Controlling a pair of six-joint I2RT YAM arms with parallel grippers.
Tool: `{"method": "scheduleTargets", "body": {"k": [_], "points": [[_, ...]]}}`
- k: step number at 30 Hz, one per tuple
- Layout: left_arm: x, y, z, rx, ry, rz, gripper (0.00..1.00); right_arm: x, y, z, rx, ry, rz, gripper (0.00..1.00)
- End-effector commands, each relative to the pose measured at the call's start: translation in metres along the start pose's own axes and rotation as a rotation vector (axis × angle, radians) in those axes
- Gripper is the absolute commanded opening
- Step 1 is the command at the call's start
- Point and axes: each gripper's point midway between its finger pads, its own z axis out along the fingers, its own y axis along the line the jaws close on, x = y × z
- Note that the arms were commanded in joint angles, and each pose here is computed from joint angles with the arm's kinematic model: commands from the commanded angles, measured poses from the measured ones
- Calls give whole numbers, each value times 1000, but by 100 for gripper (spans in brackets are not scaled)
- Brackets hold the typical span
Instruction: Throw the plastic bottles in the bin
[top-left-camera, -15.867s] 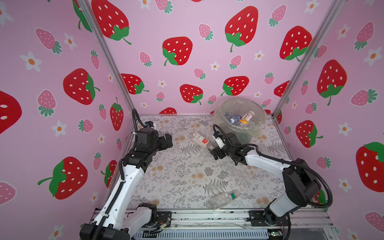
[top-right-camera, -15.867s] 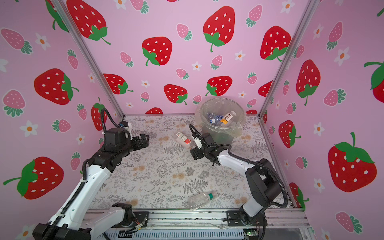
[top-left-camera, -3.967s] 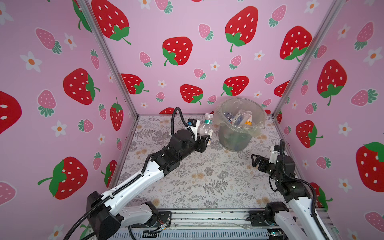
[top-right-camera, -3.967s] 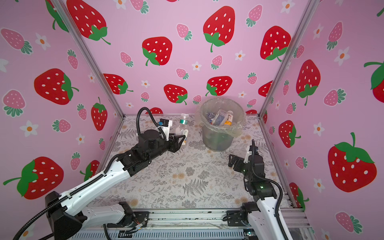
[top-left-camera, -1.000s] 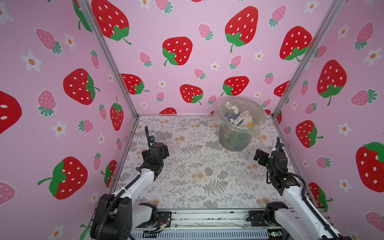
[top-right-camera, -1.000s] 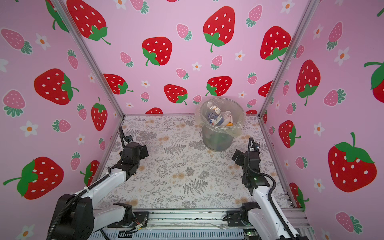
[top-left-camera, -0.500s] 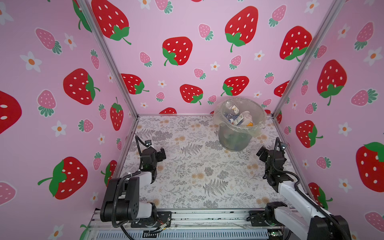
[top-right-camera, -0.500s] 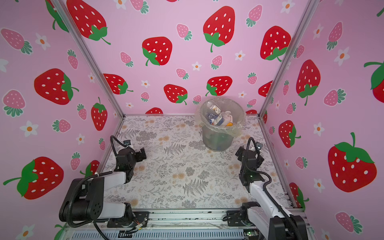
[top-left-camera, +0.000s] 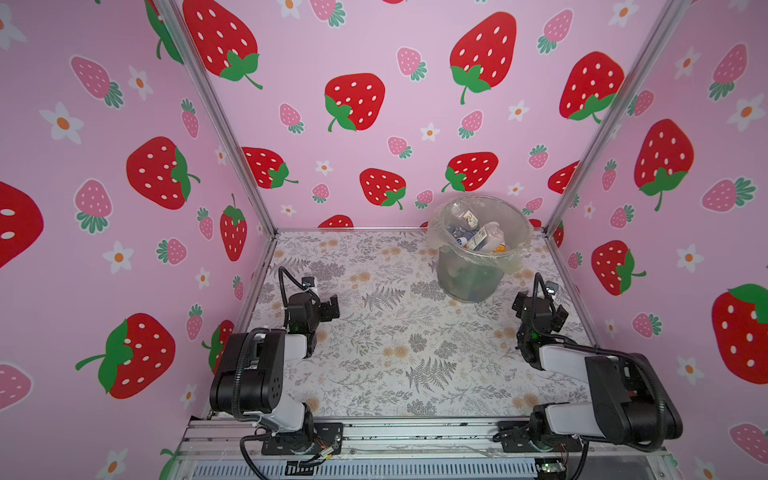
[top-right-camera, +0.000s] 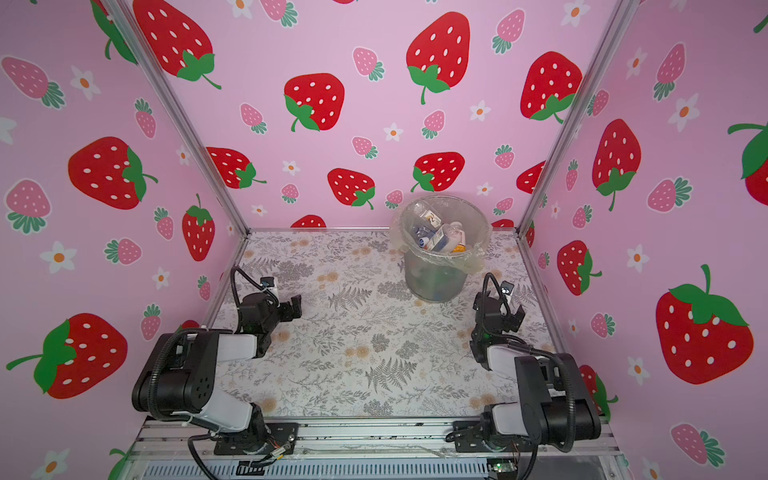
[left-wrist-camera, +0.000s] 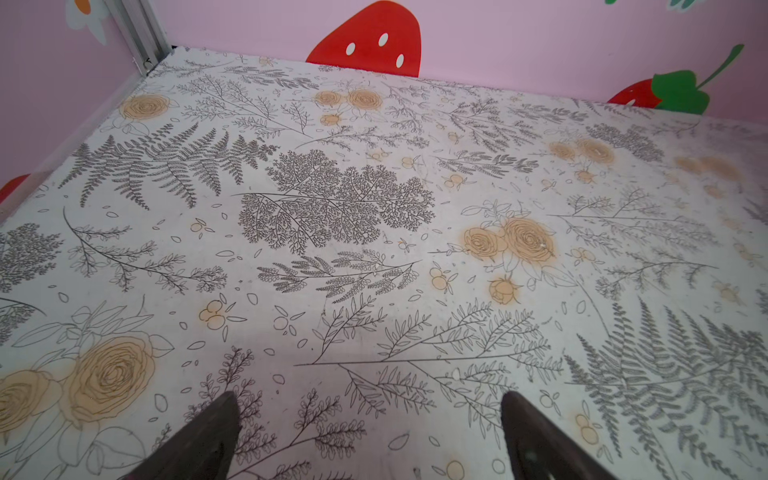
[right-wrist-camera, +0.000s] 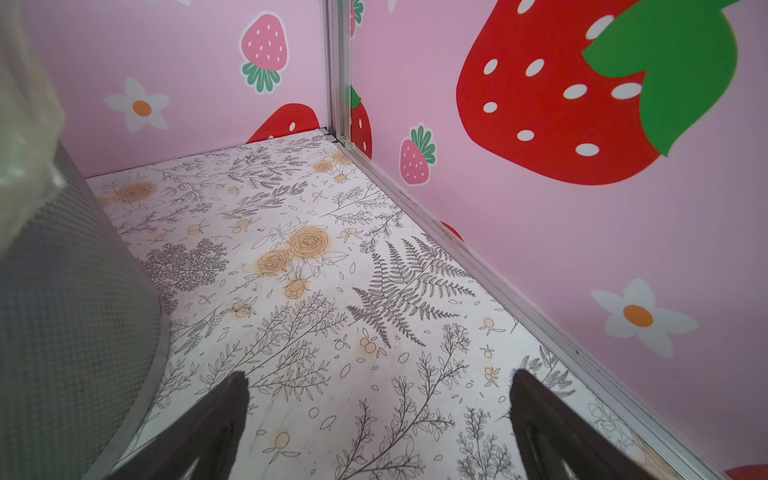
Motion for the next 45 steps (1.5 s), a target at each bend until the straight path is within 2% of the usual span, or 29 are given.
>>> {"method": "scheduleTargets", "body": {"k": [1,5,9,12,15,17,18,19,22,45], "points": [[-21,-5,1,22,-55,31,99,-25,-6,-1,40,-126,32,99],[-20,-5,1,22,-54,31,99,-23,-12,-5,40,-178,52,99],[-20,-5,1,21,-55,31,99,-24,-2,-8,-29,-186,23,99],[-20,-6,1,22,-55,31,99,-24,15,-10,-127,-196,-22,99],[-21,-5,1,21,-56,30,99,-16,46,-14,-298,-208,-115,99],[-21,-6,1,22,-56,31,99,-17,51,-16,-322,-250,-124,99],[-21,-5,2,21,-55,31,99,-9,54,-14,-340,-198,-141,99],[-20,-5,1,20,-53,30,99,-11,56,-13,-359,-202,-144,99],[-20,-5,2,20,-53,31,99,-8,56,-4,-357,-164,-133,99],[-20,-6,1,16,-54,36,99,-10,54,-4,-357,-175,-122,99]]}}
